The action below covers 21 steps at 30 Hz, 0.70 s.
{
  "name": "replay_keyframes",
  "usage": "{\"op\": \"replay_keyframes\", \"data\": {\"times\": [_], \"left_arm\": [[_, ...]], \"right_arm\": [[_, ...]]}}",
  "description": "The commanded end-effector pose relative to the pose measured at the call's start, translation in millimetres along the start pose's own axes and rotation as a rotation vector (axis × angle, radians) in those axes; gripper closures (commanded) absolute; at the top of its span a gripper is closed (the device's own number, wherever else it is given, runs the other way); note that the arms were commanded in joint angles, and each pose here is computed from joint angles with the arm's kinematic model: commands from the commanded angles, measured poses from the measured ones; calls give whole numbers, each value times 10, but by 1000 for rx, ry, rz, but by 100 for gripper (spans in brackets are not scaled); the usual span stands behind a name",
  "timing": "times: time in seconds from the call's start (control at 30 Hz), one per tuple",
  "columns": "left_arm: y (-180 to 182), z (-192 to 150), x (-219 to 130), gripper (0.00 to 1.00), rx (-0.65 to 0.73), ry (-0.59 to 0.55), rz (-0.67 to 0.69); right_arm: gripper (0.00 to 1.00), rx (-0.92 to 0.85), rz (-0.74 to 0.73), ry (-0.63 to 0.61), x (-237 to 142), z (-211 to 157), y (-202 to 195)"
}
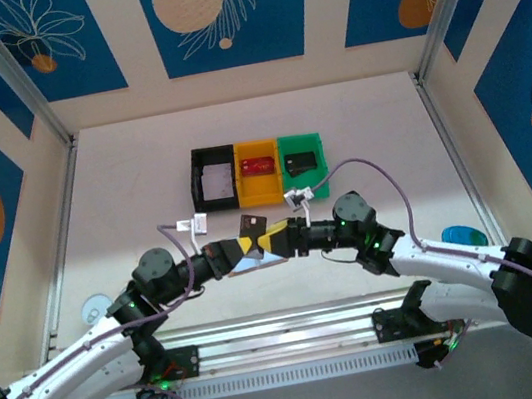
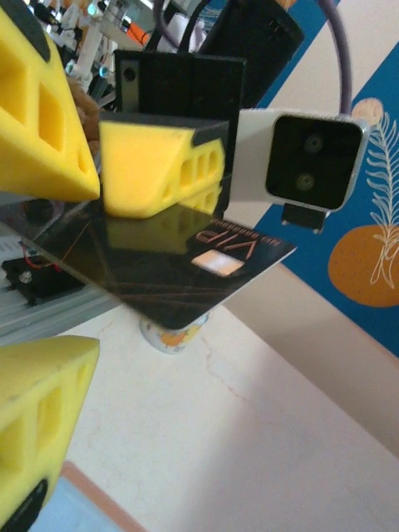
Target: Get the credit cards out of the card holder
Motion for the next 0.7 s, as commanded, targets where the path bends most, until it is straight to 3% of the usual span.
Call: {"op": "replay_keyframes", "data": {"times": [0.0, 0.23, 0.3, 0.37, 0.4, 0.53, 0.67], "left_arm": [[-68, 20, -11, 100, 4, -30, -43], [-56, -8, 15, 100, 4, -15, -48], [-71, -1, 2, 88, 19, -11, -38], [-92, -4, -39, 64, 60, 9, 1], [-128, 0, -65, 57, 86, 22, 20], [-231, 27, -235, 42, 228, 106, 143], [-341, 39, -334, 34, 339, 228, 199]], "right_arm": [[61, -39, 42, -23, 60, 107, 119], [84, -54, 46, -27, 68, 123, 147], [92, -65, 33, -22, 45, 154, 155], [100, -71, 7, -4, -10, 180, 148], [100, -72, 0, 13, -40, 192, 148], [100, -27, -11, 124, -174, 172, 101], [100, 19, 73, 292, -264, 47, 178]]}}
Point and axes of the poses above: each hand's point on the last joint's axis, 136 mm out from that joint toward the fingers, its own x axis out along the fingers, its own y axis along the line the jaws close on, z = x × y, the point moved 4 cm from there along -x, back along the fingers, and after that the axes turned 6 degrees about -x, right-handed, at the moved point
